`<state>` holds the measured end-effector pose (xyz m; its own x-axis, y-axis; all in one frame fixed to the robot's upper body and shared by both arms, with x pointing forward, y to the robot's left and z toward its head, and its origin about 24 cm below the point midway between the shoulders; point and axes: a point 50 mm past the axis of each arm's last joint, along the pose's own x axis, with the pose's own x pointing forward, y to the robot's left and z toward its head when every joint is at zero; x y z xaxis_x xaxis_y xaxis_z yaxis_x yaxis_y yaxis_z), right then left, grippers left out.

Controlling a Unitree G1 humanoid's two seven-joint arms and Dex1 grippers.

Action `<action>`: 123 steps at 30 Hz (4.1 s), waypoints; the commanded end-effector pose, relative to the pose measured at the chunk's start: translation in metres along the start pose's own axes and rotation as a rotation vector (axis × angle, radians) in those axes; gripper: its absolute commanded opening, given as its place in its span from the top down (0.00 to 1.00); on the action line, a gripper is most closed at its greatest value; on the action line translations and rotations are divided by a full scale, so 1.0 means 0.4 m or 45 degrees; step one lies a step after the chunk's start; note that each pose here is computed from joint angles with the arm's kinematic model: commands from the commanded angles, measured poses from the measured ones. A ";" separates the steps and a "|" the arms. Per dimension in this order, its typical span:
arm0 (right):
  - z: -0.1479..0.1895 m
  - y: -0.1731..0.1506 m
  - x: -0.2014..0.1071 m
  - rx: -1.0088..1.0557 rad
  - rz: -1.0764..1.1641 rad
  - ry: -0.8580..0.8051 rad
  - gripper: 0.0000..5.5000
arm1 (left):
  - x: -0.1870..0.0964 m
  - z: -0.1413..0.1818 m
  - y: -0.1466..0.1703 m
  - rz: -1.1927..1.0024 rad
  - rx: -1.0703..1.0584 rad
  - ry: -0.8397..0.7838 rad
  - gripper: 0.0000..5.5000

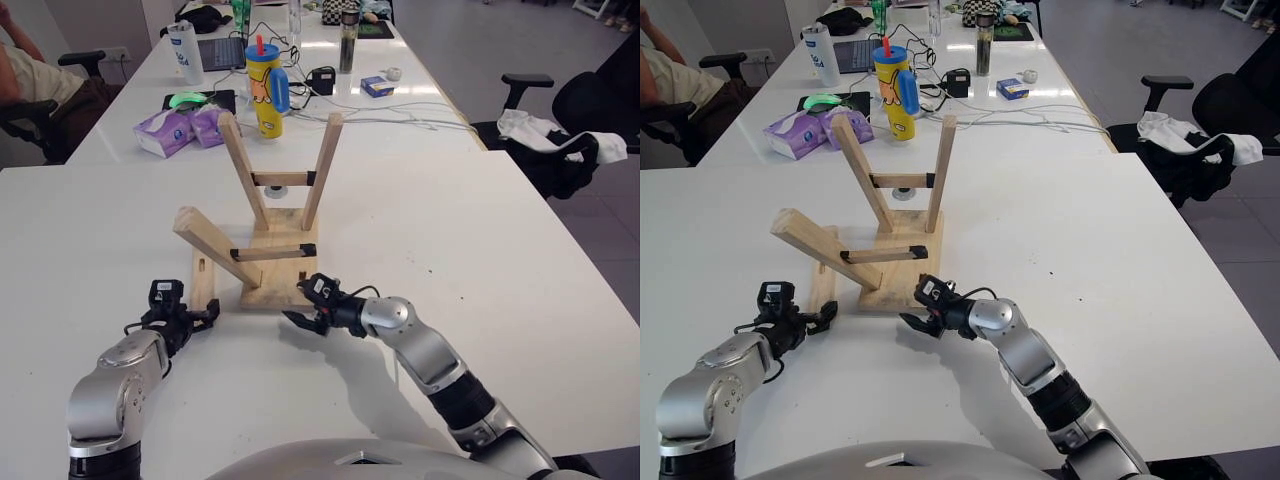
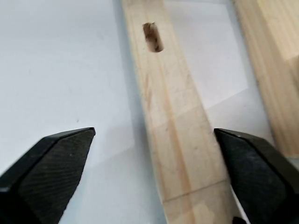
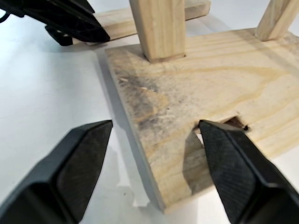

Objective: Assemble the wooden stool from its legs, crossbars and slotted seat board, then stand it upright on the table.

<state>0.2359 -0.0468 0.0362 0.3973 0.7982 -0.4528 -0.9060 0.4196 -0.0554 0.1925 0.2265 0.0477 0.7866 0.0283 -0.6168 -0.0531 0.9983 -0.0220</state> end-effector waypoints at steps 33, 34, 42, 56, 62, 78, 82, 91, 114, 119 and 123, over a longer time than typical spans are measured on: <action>-0.044 -0.057 -0.191 0.394 -0.225 -0.266 0.38 | -0.242 0.605 -0.060 -0.867 0.311 -1.341 0.63; -0.039 -0.067 -0.204 0.442 -0.211 -0.296 0.38 | -0.255 0.599 -0.094 -1.004 0.304 -1.320 0.63; 0.064 -0.119 -0.352 0.602 0.089 -0.494 0.38 | -0.229 0.432 -0.278 -1.555 0.206 -0.895 0.63; 0.190 -0.147 -0.529 0.923 0.604 -1.026 0.16 | -0.188 0.236 -0.292 -1.880 0.035 -0.380 0.63; 0.203 -0.144 -0.529 0.938 0.595 -0.997 0.16 | -0.191 0.196 -0.279 -1.973 0.040 -0.218 0.63; 0.196 -0.116 -0.510 0.948 0.706 -0.895 0.60 | -0.203 0.191 -0.259 -1.994 0.100 -0.133 0.63; 0.181 -0.126 -0.499 0.949 0.667 -0.898 0.62 | -0.187 0.183 -0.254 -1.914 0.158 -0.167 0.51; 0.131 -0.198 -0.471 0.824 0.343 -0.791 0.63 | -0.103 0.100 -0.208 -1.612 0.281 -0.036 0.26; 0.121 -0.327 -0.296 0.382 0.323 -0.750 0.63 | 0.058 -0.049 -0.158 -1.215 0.966 0.086 0.26; 0.141 -0.342 -0.277 0.304 0.344 -0.706 0.63 | 0.059 -0.062 -0.158 -1.229 0.962 0.115 0.26; 0.146 -0.334 -0.257 0.245 0.408 -0.634 0.63 | 0.059 -0.069 -0.164 -1.234 0.941 0.122 0.26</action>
<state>0.3232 -0.1657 0.1413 0.2081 0.9737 0.0924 -0.9575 0.1835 0.2227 0.2199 0.1530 0.0472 0.3611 -0.7646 -0.5338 0.9215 0.3804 0.0785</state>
